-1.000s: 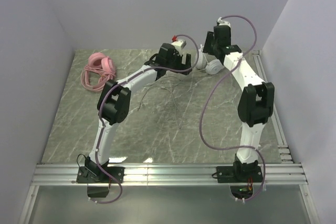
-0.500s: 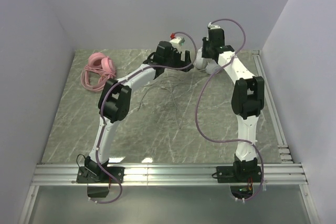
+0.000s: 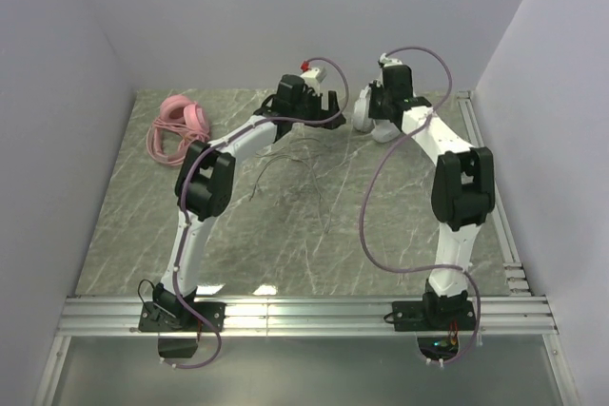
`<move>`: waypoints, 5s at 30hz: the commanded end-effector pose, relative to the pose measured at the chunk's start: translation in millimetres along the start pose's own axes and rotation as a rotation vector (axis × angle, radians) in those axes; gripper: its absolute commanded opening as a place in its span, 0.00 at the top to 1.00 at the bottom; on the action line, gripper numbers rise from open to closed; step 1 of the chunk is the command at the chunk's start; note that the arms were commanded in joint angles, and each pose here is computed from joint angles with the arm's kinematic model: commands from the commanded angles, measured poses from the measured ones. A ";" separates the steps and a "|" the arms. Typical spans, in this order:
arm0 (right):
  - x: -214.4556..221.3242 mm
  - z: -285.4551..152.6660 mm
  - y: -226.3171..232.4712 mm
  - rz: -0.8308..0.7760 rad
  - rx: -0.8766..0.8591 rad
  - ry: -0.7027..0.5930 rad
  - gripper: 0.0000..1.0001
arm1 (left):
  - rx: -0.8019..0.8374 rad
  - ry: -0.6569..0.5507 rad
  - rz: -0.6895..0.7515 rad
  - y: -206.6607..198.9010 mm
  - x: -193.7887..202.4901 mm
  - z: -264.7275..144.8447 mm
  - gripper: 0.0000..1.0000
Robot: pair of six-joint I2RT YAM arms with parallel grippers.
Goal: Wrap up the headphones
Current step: Grab headphones with the right arm, then place the headphones on the table, then grab headphones with the left arm
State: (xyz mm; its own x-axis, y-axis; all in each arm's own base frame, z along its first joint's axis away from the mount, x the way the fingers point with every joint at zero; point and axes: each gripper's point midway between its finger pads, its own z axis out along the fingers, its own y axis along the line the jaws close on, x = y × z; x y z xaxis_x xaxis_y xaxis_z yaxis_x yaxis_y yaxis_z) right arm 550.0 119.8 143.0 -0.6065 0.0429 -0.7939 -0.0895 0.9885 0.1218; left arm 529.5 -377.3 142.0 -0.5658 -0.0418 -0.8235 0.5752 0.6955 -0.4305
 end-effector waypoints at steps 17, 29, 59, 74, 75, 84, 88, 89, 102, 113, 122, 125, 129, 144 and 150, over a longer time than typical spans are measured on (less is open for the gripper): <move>45.0 -165.8 96.4 -0.057 -0.233 -0.041 0.98 | 0.180 -0.035 -0.020 -44.0 -65.8 -79.5 0.05; 105.7 -197.1 131.9 -0.018 -0.266 0.067 0.90 | 0.143 -0.004 -0.062 -39.9 -41.2 -98.4 0.06; 102.0 -220.7 41.7 0.231 -0.159 -0.078 0.46 | 0.129 0.218 0.133 -34.5 35.0 -14.1 0.09; 104.7 -225.3 33.8 0.252 -0.153 -0.096 0.46 | -0.058 0.278 0.258 -24.4 67.2 12.7 0.25; 105.5 -226.9 33.5 0.248 -0.152 -0.095 0.46 | -0.058 0.278 0.258 -24.1 67.5 13.4 0.28; 110.4 -234.4 29.6 0.241 -0.149 -0.107 0.46 | -0.073 0.331 0.282 -20.2 89.7 22.3 0.41; 108.5 -236.3 28.8 0.241 -0.149 -0.113 0.46 | -0.047 0.357 0.283 -24.4 99.9 22.8 0.42; 108.2 -236.6 28.8 0.241 -0.149 -0.113 0.46 | -0.036 0.359 0.289 -27.7 101.7 23.3 0.42; 114.0 -233.7 27.7 0.249 -0.155 -0.106 0.46 | 0.117 0.381 0.269 -57.5 106.0 11.8 0.38; 112.0 -236.4 29.2 0.266 -0.177 -0.123 0.47 | 0.098 0.538 0.225 -47.5 142.9 2.6 0.75; 116.3 -230.9 30.9 0.301 -0.183 -0.098 0.47 | -0.018 0.284 0.025 -54.8 40.5 -51.7 1.00; 118.0 -228.4 32.5 0.311 -0.186 -0.093 0.47 | -0.171 0.226 -0.185 -15.8 32.3 -79.7 1.00; 122.1 -225.3 35.0 0.320 -0.199 -0.077 0.47 | -0.377 0.204 -0.466 34.8 78.3 -115.2 1.00; 135.5 -224.3 69.8 0.261 -0.402 -0.026 0.46 | -0.697 -0.029 -0.681 42.4 131.5 -194.7 0.66; 132.7 -231.3 90.9 0.196 -0.454 -0.052 0.44 | -0.773 -0.011 -0.601 46.2 125.7 -214.3 0.20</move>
State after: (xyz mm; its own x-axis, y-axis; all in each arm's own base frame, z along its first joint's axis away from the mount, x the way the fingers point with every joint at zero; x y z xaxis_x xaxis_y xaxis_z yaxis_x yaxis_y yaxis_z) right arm 275.9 167.8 169.7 -0.6535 0.2685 -0.7077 -0.2243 0.8243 0.5198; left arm 354.6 -210.8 76.5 -0.6734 -0.5536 -0.4899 -0.3452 0.8215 -0.4539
